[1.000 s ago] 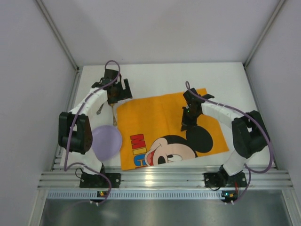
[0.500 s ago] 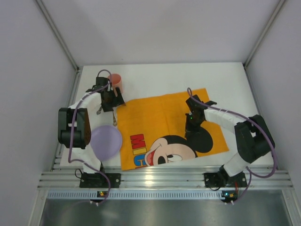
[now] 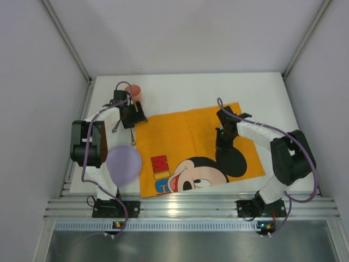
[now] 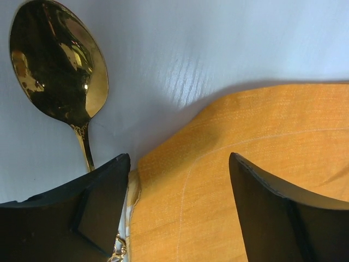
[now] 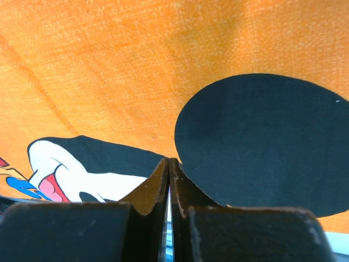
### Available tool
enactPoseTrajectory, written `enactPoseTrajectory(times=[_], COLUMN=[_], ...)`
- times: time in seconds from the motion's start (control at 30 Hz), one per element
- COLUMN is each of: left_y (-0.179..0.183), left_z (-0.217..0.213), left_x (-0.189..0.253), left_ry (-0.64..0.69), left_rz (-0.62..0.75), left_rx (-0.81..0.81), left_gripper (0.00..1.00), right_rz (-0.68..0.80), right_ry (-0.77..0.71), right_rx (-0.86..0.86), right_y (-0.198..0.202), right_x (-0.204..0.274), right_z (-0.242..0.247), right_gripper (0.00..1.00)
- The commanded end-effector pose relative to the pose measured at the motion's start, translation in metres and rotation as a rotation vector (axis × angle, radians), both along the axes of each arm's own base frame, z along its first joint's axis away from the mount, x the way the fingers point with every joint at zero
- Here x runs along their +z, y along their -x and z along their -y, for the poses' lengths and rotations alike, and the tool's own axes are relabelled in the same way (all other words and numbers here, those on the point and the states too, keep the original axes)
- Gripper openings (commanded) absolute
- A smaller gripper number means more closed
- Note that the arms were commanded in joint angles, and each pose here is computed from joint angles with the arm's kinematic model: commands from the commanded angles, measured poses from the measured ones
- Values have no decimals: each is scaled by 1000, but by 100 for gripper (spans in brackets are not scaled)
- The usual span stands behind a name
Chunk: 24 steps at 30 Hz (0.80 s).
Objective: Set the dinner table for one person
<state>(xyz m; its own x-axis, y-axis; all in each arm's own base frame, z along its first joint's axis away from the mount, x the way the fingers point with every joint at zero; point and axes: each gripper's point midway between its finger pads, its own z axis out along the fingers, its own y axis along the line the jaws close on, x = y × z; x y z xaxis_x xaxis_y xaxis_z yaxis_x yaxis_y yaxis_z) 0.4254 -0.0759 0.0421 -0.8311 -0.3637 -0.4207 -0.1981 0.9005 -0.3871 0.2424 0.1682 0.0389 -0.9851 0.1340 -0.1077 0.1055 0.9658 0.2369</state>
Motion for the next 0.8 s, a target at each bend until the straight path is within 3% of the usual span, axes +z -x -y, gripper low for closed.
enactPoseTrajectory(times=[0.0,0.07,0.1,0.2,0.27,0.33,0.47,0.53,0.57,0.6,0.63,0.77], left_y=[-6,-9,-11,-16,-21,-22,-25,-25,-25,-27,-27,-26], left_z=[-1,3,4,16,27,35,40,33,29,17,12,2], left_x=[1,4,6,18,34,49,86,101,105,109,115,130], left_ry=[-5,16,26,78,105,117,63,14,-8,-61,-81,-132], left_rz=[5,17,23,56,93,121,211,246,247,258,271,292], left_rx=[7,-1,-2,-22,-53,-74,-82,-58,-46,-3,13,38], left_gripper=[77,67,55,33,24,2,0,13,48,77,98,99], right_rz=[25,17,15,3,6,3,5,3,4,3,-2,6], right_ry=[10,18,19,27,29,32,36,39,38,35,36,3], right_rx=[0,-5,-5,-7,-9,-11,-12,-15,-15,-19,-22,-24], right_y=[-12,-10,-10,-8,-9,-10,-11,-11,-12,-12,-13,-26], right_x=[7,4,3,-2,-2,-3,-5,-7,-8,-9,-11,-10], right_z=[4,7,8,11,12,13,15,17,17,17,17,9], right_gripper=[0,0,0,0,0,0,0,0,0,0,0,0])
